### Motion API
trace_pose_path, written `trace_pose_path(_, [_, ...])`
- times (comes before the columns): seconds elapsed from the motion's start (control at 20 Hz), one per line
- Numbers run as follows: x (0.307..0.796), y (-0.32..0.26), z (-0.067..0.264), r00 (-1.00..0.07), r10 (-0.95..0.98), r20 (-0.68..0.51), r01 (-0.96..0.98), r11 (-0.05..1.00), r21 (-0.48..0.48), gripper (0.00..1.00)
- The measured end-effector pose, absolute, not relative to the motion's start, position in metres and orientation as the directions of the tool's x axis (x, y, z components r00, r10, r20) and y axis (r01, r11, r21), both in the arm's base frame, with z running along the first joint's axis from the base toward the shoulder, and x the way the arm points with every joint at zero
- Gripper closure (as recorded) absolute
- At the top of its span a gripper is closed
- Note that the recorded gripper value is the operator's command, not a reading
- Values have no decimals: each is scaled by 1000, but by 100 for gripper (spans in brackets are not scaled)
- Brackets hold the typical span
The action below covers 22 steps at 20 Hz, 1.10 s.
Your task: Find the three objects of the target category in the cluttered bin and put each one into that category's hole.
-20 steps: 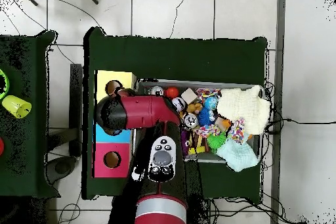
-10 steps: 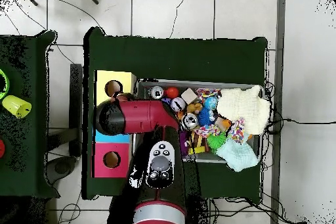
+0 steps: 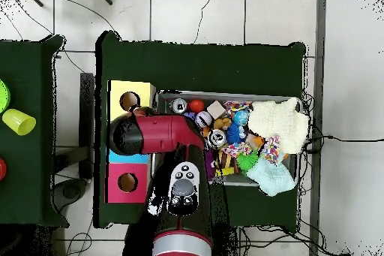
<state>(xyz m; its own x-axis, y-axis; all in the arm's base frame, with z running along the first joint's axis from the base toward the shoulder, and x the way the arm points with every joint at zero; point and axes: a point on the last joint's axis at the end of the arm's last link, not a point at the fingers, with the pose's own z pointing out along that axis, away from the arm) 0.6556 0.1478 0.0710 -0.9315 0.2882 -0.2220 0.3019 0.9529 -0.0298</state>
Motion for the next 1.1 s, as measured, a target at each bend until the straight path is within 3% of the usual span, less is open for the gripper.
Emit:
trace_pose_path(0.65, [645,148,71,-932,289,-217,303,953,-30,100])
trace_pose_path(1.1, [639,158,91,-933,276,-233,290,957,-27,100])
